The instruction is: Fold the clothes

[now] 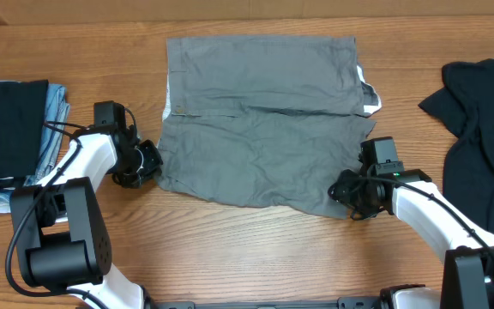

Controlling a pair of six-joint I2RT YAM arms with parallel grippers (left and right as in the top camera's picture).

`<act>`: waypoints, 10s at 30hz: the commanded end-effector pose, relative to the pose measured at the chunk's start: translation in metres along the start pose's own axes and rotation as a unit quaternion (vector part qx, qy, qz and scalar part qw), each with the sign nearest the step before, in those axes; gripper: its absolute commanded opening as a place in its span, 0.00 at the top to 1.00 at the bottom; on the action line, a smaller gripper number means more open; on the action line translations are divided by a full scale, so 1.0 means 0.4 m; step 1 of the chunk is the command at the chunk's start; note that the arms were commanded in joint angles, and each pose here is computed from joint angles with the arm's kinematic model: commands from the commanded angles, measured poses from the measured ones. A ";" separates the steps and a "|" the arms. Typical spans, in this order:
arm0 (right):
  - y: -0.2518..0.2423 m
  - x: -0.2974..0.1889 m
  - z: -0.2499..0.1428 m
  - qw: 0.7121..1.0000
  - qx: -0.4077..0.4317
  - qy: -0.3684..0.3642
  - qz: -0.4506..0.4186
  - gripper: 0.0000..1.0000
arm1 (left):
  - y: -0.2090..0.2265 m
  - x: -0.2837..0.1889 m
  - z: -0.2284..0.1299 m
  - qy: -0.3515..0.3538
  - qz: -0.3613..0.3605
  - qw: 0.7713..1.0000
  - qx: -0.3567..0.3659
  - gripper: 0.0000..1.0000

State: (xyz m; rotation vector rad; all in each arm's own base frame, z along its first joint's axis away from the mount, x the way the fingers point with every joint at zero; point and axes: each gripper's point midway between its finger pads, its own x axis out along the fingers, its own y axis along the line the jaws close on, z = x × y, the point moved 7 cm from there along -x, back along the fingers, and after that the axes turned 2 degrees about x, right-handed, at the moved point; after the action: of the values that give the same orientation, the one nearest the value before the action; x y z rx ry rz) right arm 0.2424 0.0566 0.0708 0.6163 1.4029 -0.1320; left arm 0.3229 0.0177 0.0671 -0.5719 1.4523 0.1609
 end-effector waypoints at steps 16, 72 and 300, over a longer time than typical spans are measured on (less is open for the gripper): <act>0.085 -0.119 0.078 1.000 -0.013 -0.012 -0.009 0.96 | -0.073 -0.154 0.062 0.014 -0.014 0.999 0.034 0.96; 0.158 -0.259 0.455 0.952 0.093 -0.254 0.140 0.96 | -0.388 -0.262 0.332 -0.204 -0.107 0.971 0.064 0.96; 0.250 -0.271 0.414 0.990 -0.121 0.028 -0.072 0.20 | -0.481 -0.282 0.255 -0.033 0.008 0.973 0.228 0.24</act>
State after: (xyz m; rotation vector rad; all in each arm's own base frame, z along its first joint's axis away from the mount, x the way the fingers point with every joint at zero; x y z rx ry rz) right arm 0.4247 0.0397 0.1897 0.2087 1.4809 0.0374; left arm 0.4864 -0.0689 0.2067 -0.1639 1.4247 -0.0944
